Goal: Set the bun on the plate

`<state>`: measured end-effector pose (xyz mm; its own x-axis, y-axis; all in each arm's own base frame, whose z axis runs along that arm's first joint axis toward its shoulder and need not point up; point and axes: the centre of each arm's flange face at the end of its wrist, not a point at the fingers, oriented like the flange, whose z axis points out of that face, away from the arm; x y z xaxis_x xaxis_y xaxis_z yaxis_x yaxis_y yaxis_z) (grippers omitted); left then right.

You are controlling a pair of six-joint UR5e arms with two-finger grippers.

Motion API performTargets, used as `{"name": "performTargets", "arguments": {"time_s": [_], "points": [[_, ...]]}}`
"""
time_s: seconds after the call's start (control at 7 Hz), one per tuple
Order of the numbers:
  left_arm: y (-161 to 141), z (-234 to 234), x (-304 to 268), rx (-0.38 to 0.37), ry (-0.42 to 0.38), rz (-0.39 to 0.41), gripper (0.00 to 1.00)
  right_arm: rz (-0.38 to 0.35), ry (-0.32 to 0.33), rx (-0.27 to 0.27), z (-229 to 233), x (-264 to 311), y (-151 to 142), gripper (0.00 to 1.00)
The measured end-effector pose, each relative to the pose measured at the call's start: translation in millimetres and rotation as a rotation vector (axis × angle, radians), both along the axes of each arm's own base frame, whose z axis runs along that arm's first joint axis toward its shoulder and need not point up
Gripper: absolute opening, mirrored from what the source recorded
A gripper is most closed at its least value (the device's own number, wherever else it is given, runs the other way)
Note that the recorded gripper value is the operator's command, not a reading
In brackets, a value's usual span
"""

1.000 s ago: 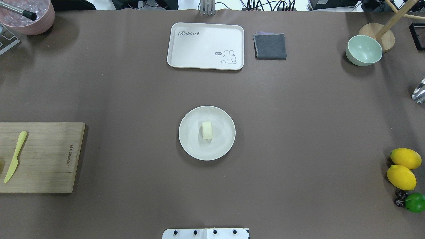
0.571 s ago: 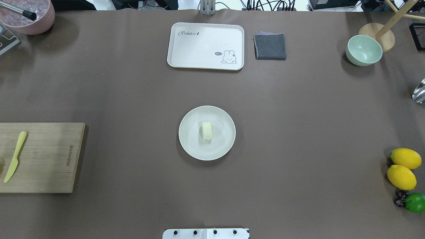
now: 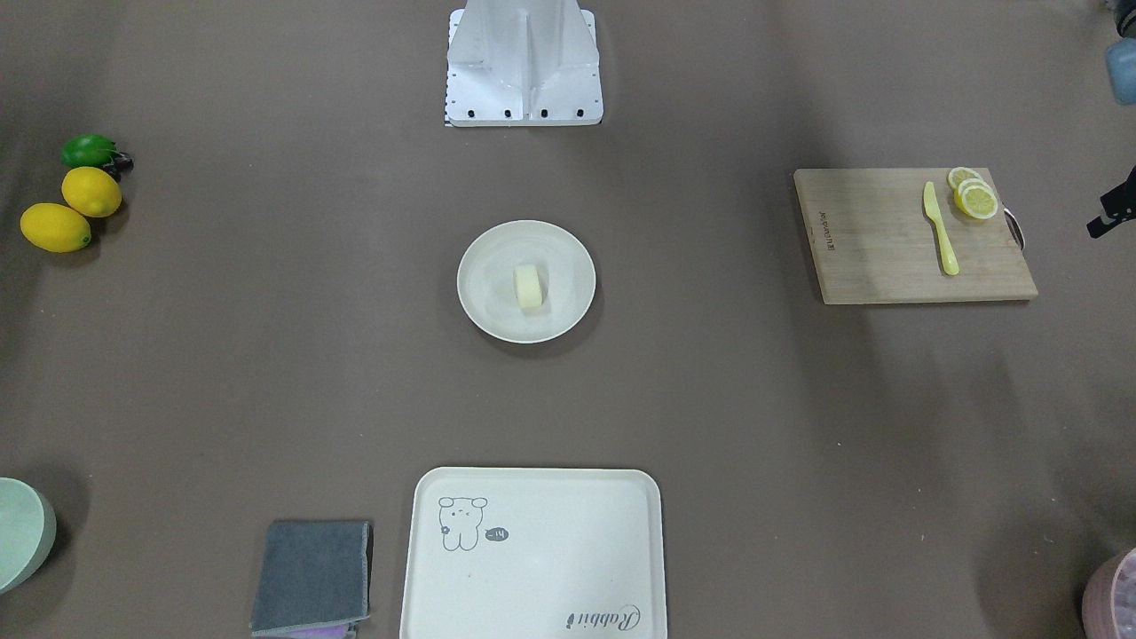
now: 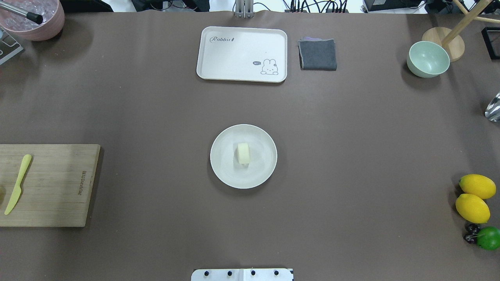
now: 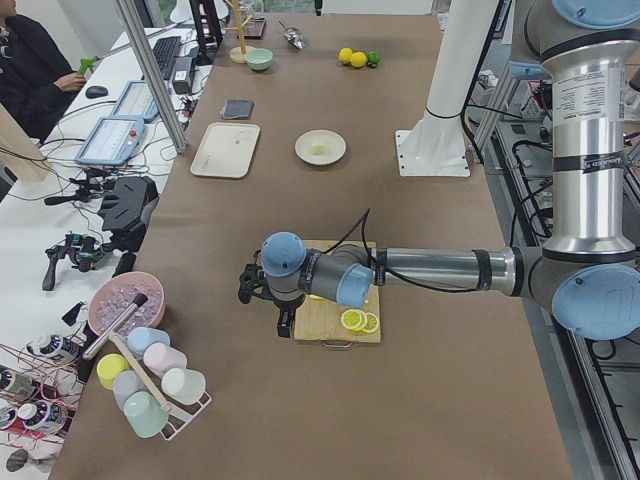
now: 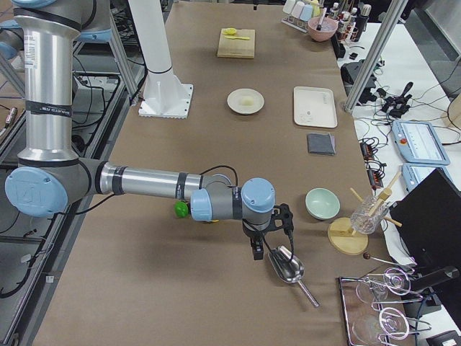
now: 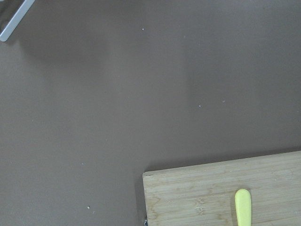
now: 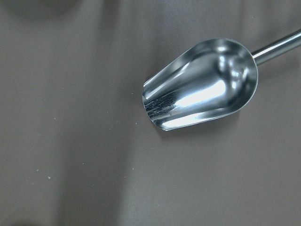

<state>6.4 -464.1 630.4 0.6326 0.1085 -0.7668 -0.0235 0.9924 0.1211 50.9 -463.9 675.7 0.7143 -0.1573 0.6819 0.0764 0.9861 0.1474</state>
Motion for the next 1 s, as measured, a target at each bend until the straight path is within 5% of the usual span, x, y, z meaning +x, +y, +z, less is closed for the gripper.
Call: {"name": "performTargets", "arguments": {"time_s": [1.0], "points": [[-1.5,-17.8,1.0,0.026,0.029,0.007,0.98,-0.015,0.047,-0.021,18.2,-6.5,-6.5,1.0]]}}
